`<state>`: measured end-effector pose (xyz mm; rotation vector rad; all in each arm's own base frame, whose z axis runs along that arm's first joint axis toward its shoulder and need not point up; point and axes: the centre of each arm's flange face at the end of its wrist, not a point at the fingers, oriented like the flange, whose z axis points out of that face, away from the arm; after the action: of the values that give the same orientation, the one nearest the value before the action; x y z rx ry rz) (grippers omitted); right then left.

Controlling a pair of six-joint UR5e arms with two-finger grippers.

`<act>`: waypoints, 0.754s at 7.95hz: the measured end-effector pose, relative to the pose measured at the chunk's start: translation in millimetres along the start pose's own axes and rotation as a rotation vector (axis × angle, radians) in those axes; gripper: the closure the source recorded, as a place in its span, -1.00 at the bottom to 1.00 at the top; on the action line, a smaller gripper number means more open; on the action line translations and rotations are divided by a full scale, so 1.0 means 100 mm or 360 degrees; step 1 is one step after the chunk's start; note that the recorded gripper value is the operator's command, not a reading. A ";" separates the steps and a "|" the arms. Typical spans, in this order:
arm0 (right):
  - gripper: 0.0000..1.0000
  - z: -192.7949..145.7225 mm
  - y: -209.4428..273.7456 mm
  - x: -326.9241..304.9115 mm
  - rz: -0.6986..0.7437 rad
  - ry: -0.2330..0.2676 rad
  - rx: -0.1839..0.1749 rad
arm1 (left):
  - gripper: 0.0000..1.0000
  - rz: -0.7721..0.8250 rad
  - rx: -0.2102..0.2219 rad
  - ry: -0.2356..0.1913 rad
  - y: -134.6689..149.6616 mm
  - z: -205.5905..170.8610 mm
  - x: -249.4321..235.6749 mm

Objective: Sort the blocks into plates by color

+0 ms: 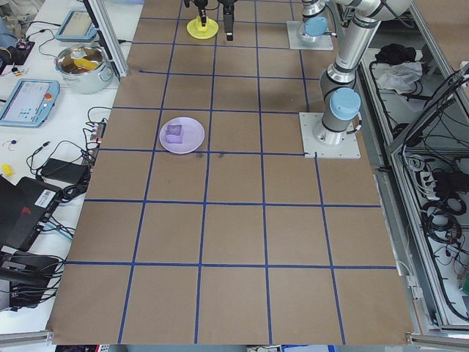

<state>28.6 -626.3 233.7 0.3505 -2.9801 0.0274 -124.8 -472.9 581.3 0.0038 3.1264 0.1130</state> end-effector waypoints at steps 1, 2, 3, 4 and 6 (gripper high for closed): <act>-1.00 -0.07 0.01 0.01 0.0002 0.0013 0.0010 | -1.00 0.0000 0.0002 0.0002 0.00 0.00 0.00; -1.00 -0.23 0.01 0.04 0.0008 0.0034 0.0044 | -1.00 0.0000 0.0005 0.0001 -0.01 0.00 0.00; -1.00 -0.48 0.05 0.06 0.0016 0.0055 0.0090 | -1.00 0.0004 0.0011 -0.0006 -0.03 0.01 0.00; -1.00 -0.75 0.13 0.07 0.0023 0.0066 0.0126 | -1.00 0.0006 0.0018 -0.0007 -0.03 0.00 0.00; -1.00 -1.33 0.40 0.01 0.0052 0.0062 0.0160 | -1.00 0.0003 0.0031 -0.0002 -0.04 0.00 0.00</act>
<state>36.4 -583.2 365.6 0.3087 -2.9527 0.1857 -124.6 -476.9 581.3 0.0074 3.1262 0.0826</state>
